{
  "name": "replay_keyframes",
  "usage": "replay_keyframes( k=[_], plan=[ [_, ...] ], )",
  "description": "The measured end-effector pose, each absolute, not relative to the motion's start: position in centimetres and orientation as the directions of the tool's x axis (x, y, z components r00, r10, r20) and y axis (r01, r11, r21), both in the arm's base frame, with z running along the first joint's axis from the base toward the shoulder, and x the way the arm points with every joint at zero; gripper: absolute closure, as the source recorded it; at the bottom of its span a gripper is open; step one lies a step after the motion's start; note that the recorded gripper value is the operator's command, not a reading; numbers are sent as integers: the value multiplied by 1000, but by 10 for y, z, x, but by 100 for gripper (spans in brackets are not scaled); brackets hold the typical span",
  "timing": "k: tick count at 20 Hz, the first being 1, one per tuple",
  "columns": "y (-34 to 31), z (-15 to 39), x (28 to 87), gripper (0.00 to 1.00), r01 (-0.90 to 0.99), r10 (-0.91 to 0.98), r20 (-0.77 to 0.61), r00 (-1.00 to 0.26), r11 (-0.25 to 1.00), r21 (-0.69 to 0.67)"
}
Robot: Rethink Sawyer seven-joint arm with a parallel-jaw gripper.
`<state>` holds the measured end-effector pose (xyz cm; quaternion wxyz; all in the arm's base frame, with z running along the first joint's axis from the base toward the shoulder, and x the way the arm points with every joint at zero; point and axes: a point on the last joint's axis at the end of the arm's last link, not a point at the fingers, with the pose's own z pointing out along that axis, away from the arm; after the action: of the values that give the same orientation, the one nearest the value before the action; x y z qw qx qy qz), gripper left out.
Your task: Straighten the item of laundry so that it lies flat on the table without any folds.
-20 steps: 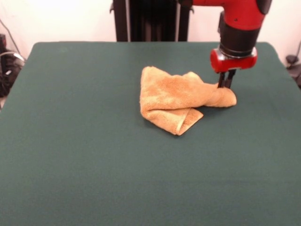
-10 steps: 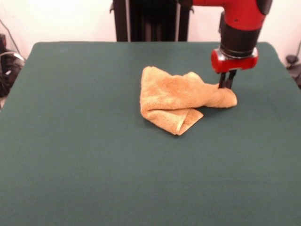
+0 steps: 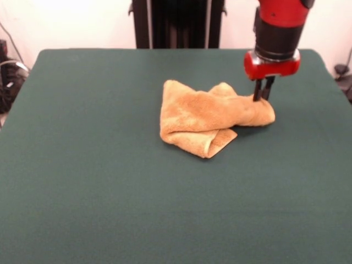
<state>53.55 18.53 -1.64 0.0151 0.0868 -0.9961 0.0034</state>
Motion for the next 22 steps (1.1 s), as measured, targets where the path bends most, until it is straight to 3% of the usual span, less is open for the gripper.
replay_keyframes(
  k=[9, 22],
  plan=[
    [145, 41, 533, 100, -146, -146, -15, -989, 989, -24],
    [134, 67, 503, 100, -155, -155, -4, -988, 987, -32]
  ],
)
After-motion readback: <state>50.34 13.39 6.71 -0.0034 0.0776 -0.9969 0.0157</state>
